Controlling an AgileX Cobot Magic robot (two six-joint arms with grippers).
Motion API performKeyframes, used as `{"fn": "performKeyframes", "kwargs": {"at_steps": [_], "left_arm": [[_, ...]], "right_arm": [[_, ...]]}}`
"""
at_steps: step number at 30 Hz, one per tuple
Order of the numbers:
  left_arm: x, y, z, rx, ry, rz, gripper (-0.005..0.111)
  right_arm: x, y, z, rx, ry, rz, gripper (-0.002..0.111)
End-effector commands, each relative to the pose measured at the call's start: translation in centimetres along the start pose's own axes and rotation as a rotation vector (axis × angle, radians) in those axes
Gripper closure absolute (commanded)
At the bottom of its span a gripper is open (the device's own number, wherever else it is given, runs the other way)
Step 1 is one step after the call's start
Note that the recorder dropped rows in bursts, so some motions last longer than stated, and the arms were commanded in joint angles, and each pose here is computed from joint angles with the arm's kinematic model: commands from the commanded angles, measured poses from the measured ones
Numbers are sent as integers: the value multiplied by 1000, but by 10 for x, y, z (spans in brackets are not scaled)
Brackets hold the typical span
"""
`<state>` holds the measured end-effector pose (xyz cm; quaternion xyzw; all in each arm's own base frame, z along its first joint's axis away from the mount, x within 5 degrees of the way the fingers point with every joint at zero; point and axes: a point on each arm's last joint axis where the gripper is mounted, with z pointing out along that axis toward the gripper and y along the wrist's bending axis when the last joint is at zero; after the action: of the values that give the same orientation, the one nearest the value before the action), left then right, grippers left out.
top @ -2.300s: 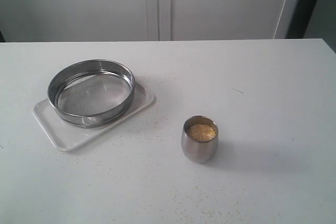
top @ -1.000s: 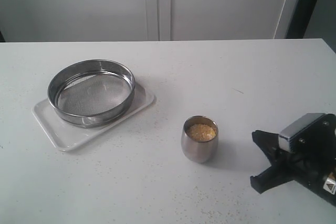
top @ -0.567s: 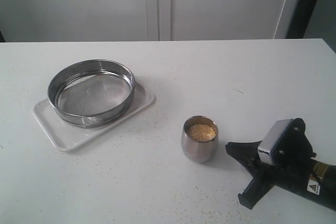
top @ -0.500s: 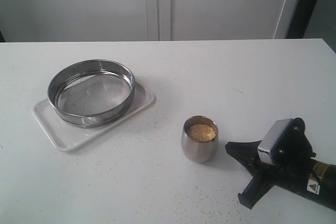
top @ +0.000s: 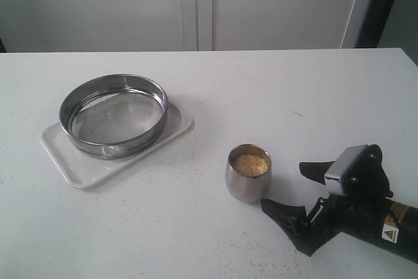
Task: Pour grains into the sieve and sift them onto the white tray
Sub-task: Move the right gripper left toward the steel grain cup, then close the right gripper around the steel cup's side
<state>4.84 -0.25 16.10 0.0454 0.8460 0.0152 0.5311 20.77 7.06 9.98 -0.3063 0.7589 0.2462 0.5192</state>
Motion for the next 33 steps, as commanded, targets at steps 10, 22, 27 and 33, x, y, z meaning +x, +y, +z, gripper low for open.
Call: {"fn": "performKeyframes", "kwargs": {"at_steps": [10,22,27,33], "left_arm": [[3,0,1,0,11,-11,107],[3,0,1,0,11,-11,107],[3,0,1,0,11,-11,107],[3,0,1,0,11,-11,107]], "right_arm": [[-10,-2,10,-50,-49,-44,14],[-20,-8,31,-77,-88,-62,14],[-6,-12,42,-92,-48,-30,14],[9,-17,53,-103,-12,-1,14]]}}
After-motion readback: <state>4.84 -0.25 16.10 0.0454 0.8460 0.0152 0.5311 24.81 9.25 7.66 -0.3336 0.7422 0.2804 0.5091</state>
